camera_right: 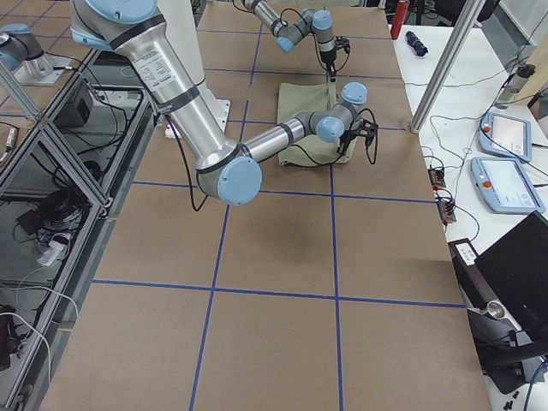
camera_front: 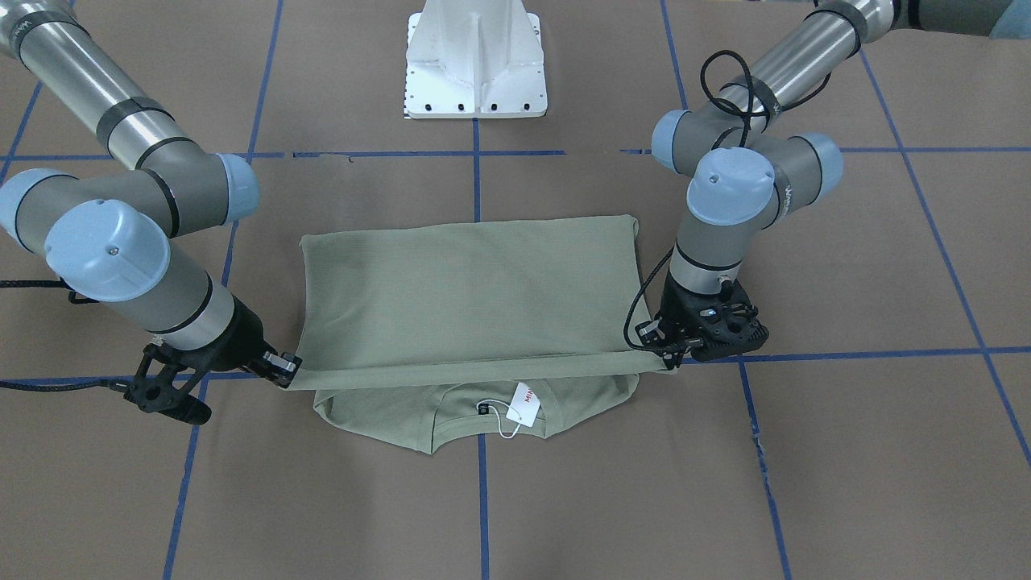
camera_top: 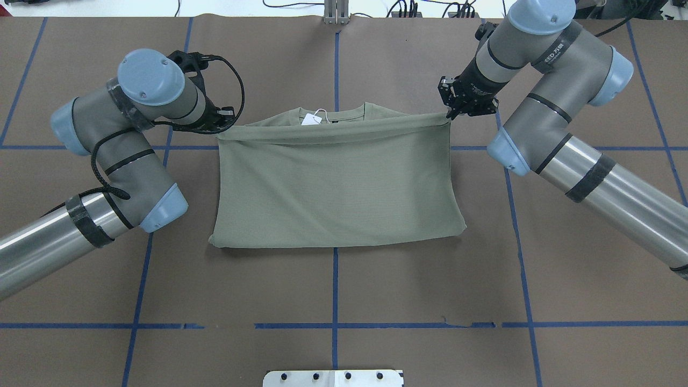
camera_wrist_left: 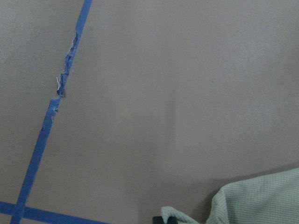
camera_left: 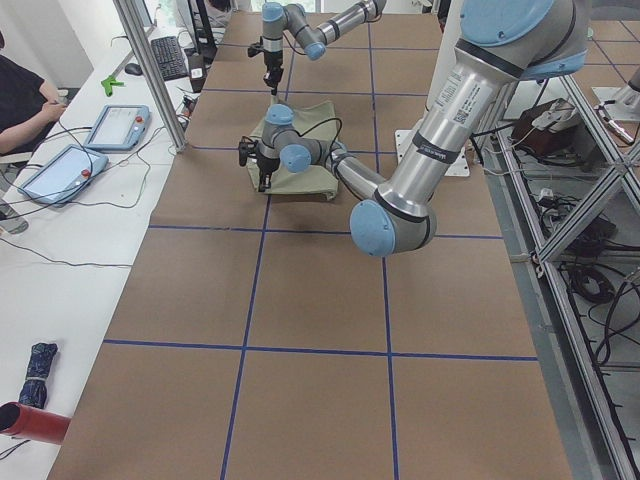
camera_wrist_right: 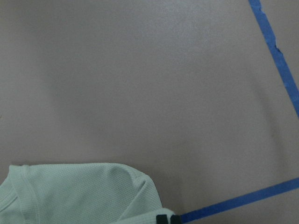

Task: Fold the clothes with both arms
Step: 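Lay the hem near the collar and open both grippers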

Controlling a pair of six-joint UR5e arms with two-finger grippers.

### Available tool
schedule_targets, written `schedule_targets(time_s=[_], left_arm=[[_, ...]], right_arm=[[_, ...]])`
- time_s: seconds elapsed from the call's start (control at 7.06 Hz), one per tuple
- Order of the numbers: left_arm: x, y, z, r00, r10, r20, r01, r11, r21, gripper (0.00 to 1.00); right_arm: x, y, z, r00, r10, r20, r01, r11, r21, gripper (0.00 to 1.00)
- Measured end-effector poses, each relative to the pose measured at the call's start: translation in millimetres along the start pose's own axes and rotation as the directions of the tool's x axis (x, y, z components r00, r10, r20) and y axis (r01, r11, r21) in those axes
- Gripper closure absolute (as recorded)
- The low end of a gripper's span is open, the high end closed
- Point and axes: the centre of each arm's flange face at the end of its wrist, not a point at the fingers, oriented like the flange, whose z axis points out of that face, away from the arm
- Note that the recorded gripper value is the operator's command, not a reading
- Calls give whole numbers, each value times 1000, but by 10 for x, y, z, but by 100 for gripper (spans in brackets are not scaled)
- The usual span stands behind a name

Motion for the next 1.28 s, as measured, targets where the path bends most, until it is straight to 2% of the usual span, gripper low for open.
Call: schedule_targets(time_s=[0.85, 0.99, 1.13, 1.28], left_arm=[[32, 18, 1, 1000, 8, -8, -8, 1000, 0, 100], [45, 14, -11, 1000, 10, -10, -10, 1000, 1, 90], [50, 11, -16, 1000, 11, -11, -11, 1000, 2, 7], [54, 12, -18, 1000, 14, -15, -14, 1000, 3, 0]], right_arm=[[10, -61, 7, 1000, 0, 4, 0, 1000, 5, 100], [-11, -23, 26, 1000, -10, 12, 10, 1000, 1, 56], [-20, 4, 43, 1000, -17, 16, 17, 1000, -2, 1], [-34, 47, 73, 1000, -23, 18, 23, 1000, -6, 0]])
